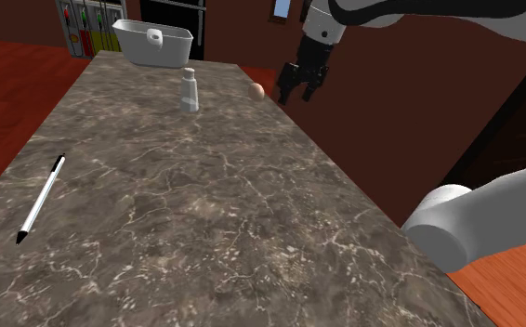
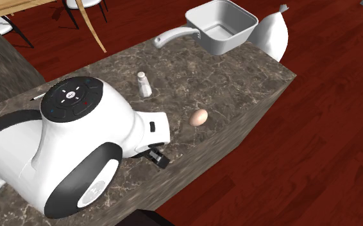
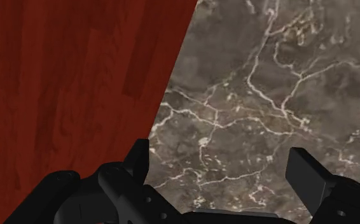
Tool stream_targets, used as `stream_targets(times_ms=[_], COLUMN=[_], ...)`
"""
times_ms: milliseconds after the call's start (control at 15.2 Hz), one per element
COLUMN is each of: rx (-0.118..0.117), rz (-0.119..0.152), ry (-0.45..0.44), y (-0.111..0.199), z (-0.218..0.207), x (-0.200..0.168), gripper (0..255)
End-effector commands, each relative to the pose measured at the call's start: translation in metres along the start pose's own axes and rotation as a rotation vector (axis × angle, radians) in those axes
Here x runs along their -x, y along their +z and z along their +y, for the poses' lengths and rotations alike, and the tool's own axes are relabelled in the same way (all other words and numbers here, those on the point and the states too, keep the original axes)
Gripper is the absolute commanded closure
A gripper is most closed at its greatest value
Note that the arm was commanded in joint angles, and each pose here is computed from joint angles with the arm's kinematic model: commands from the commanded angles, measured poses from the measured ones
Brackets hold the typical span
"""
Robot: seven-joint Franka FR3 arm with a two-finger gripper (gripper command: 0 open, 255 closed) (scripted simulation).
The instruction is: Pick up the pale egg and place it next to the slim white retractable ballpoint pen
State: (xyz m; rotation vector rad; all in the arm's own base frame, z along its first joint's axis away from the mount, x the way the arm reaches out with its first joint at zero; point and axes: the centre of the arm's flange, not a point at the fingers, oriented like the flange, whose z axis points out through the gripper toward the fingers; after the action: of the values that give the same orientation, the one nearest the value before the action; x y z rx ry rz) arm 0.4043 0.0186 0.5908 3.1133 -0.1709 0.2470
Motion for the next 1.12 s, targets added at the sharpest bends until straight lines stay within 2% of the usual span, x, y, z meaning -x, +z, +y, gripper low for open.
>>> stream_targets(times_ms=[0, 858, 1056], rx=[0.006, 0.047, 0.049], rz=[0.004, 0.031, 0.032], ry=[0.034, 0.249, 0.258], y=[0.009, 0.048, 0.06], z=[0.004, 0.029, 0.032], x=[-0.024, -0.184, -0.191], gripper=[0, 0, 0])
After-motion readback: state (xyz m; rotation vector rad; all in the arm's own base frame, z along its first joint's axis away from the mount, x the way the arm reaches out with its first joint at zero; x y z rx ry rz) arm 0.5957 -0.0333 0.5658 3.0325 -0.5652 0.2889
